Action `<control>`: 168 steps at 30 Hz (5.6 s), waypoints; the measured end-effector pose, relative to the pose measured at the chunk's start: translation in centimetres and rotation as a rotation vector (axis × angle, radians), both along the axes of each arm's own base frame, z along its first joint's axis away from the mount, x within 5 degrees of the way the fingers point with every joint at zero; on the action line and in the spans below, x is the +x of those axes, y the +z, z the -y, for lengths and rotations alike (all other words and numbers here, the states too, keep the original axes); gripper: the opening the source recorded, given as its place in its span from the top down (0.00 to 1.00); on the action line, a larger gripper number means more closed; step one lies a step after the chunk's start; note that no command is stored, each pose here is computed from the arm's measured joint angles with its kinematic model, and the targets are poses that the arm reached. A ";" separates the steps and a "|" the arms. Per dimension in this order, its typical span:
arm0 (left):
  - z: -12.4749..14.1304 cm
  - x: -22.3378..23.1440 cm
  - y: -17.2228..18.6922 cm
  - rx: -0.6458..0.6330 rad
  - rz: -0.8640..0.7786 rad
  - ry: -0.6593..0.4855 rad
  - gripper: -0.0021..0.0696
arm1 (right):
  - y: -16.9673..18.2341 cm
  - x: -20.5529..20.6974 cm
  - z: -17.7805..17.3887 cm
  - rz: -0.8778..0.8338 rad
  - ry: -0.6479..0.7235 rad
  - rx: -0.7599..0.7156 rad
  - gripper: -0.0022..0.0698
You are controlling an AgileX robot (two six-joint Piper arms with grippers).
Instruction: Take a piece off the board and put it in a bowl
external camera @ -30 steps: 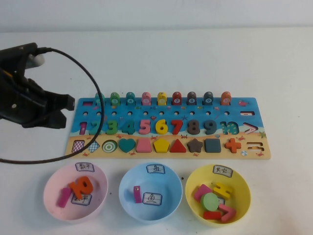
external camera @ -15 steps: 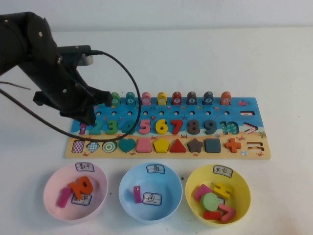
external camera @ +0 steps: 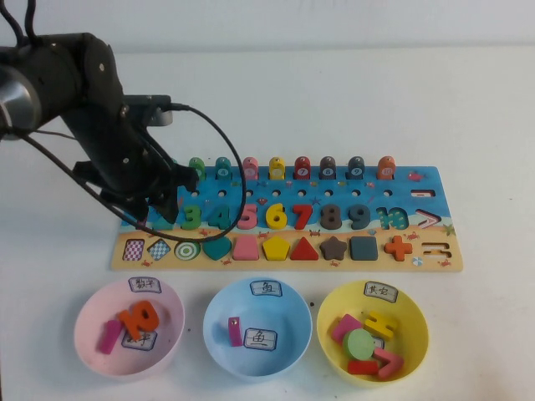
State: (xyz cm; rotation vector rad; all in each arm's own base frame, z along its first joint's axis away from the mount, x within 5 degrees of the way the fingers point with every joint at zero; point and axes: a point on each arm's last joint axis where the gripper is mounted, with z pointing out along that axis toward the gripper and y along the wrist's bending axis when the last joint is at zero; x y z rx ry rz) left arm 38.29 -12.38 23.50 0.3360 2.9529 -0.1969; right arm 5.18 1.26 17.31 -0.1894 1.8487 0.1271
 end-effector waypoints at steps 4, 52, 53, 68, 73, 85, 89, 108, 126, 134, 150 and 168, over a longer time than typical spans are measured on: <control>0.1 0.6 0.0 -0.007 0.024 0.034 0.51 | 0.0 0.0 0.0 0.000 0.000 0.000 0.99; 0.7 2.9 -4.4 0.038 -0.002 0.071 0.50 | 0.0 0.0 0.0 0.000 0.000 0.000 0.99; 0.8 2.9 -4.5 0.040 -0.003 0.070 0.50 | 0.0 0.0 0.0 0.000 0.000 0.000 0.99; 0.7 3.0 -4.6 0.053 -0.006 0.089 0.50 | 0.0 0.0 0.0 0.000 0.000 0.000 0.99; 0.7 3.0 -4.6 0.054 -0.009 0.089 0.50 | 0.0 0.0 0.0 0.001 0.000 0.000 0.99; 1.2 4.1 -2.3 0.035 0.005 0.089 0.50 | 0.0 0.0 0.0 0.002 0.000 0.000 0.99; 1.1 3.8 -2.3 0.049 -0.029 0.086 0.50 | 0.0 0.0 0.0 0.002 0.000 0.000 0.99; 0.9 4.1 -4.3 0.093 -0.072 0.079 0.50 | 0.0 0.0 0.0 0.006 0.000 0.002 0.99; 1.1 4.0 -5.0 0.120 -0.096 0.066 0.67 | 0.0 0.0 0.0 0.006 0.000 0.002 0.99; 1.1 4.0 -5.0 0.118 -0.097 0.067 0.68 | 0.0 0.0 0.0 0.006 0.000 0.002 0.99; 1.1 3.6 -3.2 0.099 -0.076 0.072 0.68 | 0.0 0.0 0.0 0.006 0.000 0.003 0.99; -1.7 -6.1 4.9 0.087 0.097 0.004 0.68 | 0.0 0.0 0.0 0.006 0.000 0.003 0.99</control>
